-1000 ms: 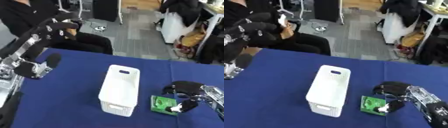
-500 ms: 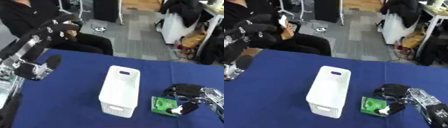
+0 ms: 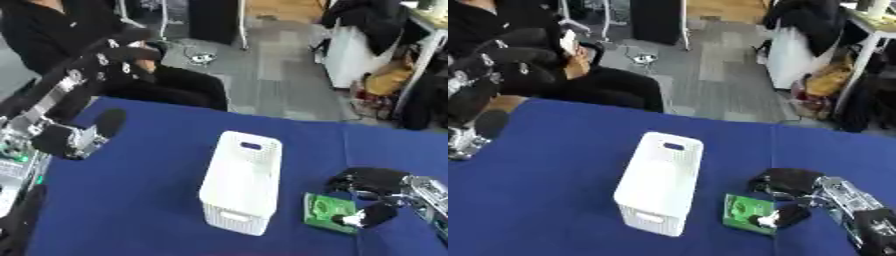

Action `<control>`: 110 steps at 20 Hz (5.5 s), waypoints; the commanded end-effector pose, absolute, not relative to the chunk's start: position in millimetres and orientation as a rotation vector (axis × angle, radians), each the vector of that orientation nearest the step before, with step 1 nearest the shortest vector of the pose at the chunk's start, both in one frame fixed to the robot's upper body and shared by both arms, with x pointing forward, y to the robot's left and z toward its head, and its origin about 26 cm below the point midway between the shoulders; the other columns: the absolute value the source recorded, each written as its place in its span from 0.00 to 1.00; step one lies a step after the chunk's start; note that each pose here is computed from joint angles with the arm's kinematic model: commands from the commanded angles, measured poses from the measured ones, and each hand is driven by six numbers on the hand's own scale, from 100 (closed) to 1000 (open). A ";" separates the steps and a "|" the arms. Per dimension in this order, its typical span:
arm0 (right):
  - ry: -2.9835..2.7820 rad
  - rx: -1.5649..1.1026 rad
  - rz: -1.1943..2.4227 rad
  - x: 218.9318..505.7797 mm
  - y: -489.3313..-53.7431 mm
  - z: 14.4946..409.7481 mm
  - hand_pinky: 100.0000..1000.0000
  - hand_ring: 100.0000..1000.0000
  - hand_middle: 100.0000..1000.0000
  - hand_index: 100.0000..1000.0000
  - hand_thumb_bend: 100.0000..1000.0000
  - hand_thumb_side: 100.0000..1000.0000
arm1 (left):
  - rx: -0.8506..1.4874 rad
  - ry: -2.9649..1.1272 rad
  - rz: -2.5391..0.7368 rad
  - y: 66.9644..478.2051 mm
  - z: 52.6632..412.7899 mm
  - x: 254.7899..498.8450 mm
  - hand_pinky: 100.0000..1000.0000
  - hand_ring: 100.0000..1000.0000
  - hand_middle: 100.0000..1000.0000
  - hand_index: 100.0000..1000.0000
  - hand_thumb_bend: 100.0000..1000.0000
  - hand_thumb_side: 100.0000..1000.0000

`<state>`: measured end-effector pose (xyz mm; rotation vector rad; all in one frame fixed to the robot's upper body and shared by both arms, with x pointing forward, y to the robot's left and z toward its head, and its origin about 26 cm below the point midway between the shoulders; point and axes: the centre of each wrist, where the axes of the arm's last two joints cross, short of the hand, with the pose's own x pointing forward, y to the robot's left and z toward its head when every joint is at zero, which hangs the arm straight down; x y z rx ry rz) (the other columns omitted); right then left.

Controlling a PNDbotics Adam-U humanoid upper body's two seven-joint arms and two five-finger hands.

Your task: Pick up objects on the table and place them in the box.

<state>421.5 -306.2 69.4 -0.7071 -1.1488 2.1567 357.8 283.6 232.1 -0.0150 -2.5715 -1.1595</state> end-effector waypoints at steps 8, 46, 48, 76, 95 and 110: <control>-1.128 -0.775 2.198 426.0 -313.5 69.4 0.97 0.91 0.90 0.95 0.33 1.00 | 0.002 -2.595 -1.181 283.4 241.3 357.1 0.66 0.89 0.97 0.92 0.00 0.64; -1.015 -0.725 2.177 423.6 -310.4 65.3 0.99 0.93 0.91 0.98 0.41 1.00 | 0.004 -2.586 -1.189 284.6 239.5 357.9 0.67 0.89 0.97 0.92 0.00 0.64; -1.023 -0.730 2.172 423.9 -308.7 62.0 0.98 0.91 0.88 0.97 0.41 1.00 | 0.004 -2.586 -1.189 284.5 239.5 357.9 0.67 0.89 0.97 0.92 0.00 0.65; -1.191 -0.738 2.188 424.1 -305.4 40.6 0.13 0.28 0.17 0.31 0.59 1.00 | -0.009 -2.584 -1.199 283.3 238.6 358.2 0.67 0.89 0.97 0.92 0.00 0.65; -1.580 -0.942 1.930 420.8 -306.5 26.2 0.00 0.00 0.00 0.10 0.65 0.68 | -0.018 -2.584 -1.208 282.4 238.6 358.5 0.67 0.89 0.97 0.92 0.00 0.64; -1.678 -0.672 1.613 426.9 -306.8 91.3 0.00 0.00 0.00 0.10 0.41 0.67 | -0.018 -2.579 -1.213 283.2 237.7 358.5 0.67 0.89 0.97 0.92 0.00 0.64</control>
